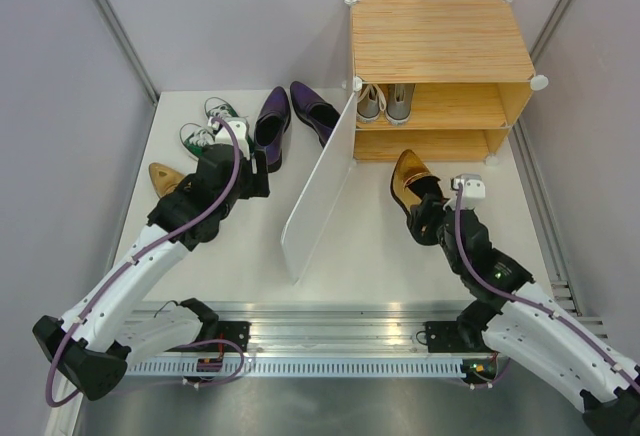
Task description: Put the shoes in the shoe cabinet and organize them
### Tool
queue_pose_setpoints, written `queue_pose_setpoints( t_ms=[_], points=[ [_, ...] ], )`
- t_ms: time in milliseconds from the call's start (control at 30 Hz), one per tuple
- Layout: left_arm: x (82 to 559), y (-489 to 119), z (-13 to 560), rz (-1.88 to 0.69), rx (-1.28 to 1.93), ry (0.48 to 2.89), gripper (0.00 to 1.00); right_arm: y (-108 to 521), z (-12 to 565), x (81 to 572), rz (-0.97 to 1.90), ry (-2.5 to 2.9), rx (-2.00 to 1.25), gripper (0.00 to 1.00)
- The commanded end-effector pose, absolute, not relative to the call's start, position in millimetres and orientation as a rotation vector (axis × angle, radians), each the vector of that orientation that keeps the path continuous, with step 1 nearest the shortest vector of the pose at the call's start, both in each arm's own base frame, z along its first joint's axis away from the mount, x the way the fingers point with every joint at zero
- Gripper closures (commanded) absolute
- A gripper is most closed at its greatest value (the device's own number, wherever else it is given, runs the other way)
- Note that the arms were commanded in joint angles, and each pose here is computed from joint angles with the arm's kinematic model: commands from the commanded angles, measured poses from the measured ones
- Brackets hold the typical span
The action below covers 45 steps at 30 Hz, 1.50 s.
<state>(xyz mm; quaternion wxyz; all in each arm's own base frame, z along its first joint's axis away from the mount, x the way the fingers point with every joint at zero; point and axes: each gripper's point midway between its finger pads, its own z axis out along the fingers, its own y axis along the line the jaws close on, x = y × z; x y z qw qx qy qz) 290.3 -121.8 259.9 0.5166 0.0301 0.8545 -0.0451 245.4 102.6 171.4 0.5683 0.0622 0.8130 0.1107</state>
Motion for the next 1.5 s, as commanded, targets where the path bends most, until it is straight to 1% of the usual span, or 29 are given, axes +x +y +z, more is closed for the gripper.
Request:
queue_pose_setpoints(
  t_ms=[0,100,267,433,533,567,600,700,733,767,800,833,867,900,933,1033,1100,1133,1233,1467],
  points=[
    [290.5,-126.7,267.9,-0.128,0.110,2.018,0.19,106.0,247.0,271.3,0.310,1.703,0.206,0.99],
    [290.1,-128.4,268.2,-0.133,0.115,2.016,0.19,113.6,254.7,275.6,0.337,1.706,0.192,0.99],
    [288.6,-128.7,269.7,-0.134,0.121,2.012,0.19,108.9,235.2,264.7,0.327,1.785,0.200,0.99],
    [288.3,-132.1,268.4,-0.147,0.132,2.017,0.19,106.8,192.3,243.5,0.356,1.894,0.205,0.99],
    [287.5,-133.9,268.6,-0.155,0.139,2.018,0.19,117.8,160.8,232.7,0.400,2.007,0.172,0.99],
    [287.9,-134.1,267.7,-0.152,0.142,2.020,0.19,122.6,149.2,230.2,0.405,2.053,0.155,0.90],
    [288.0,-134.2,267.3,-0.152,0.142,2.020,0.19,125.2,139.4,227.3,0.412,2.086,0.144,0.83],
    [288.3,-133.8,266.9,-0.148,0.142,2.021,0.19,133.2,119.9,219.8,0.455,2.148,0.135,0.70],
    [288.5,-133.6,265.9,-0.145,0.142,2.023,0.19,134.3,115.9,218.4,0.460,2.160,0.132,0.64],
    [288.7,-133.7,265.4,-0.144,0.143,2.025,0.19,134.1,109.8,216.7,0.451,2.182,0.127,0.53],
    [288.7,-133.7,265.4,-0.144,0.143,2.025,0.19,133.5,105.7,214.7,0.442,2.200,0.124,0.47],
    [288.9,-133.8,264.2,-0.141,0.146,2.028,0.19,132.3,102.2,213.7,0.430,2.216,0.123,0.44],
    [289.2,-134.3,263.3,-0.140,0.148,2.031,0.19,133.6,99.0,212.8,0.431,2.233,0.124,0.37],
    [289.4,-134.4,262.8,-0.140,0.148,2.033,0.19,133.7,97.9,213.0,0.428,2.239,0.125,0.34],
    [289.3,-134.7,262.8,-0.141,0.149,2.033,0.19,134.0,97.5,213.4,0.424,2.242,0.128,0.28],
    [289.1,-135.7,262.2,-0.142,0.156,2.035,0.19,133.2,93.0,217.1,0.385,2.267,0.117,0.21],
    [289.6,-135.6,261.4,-0.138,0.158,2.037,0.19,133.6,91.4,220.7,0.359,2.279,0.102,0.18],
    [289.7,-135.3,260.7,-0.135,0.158,2.039,0.19,133.3,89.8,221.2,0.348,2.285,0.098,0.08],
    [289.4,-135.4,261.1,-0.137,0.160,2.038,0.19,133.9,82.4,223.7,0.317,2.308,0.083,0.04],
    [289.7,-137.1,259.8,-0.142,0.167,2.042,0.19,144.7,62.9,218.6,0.301,2.357,0.051,0.02]
  ],
)
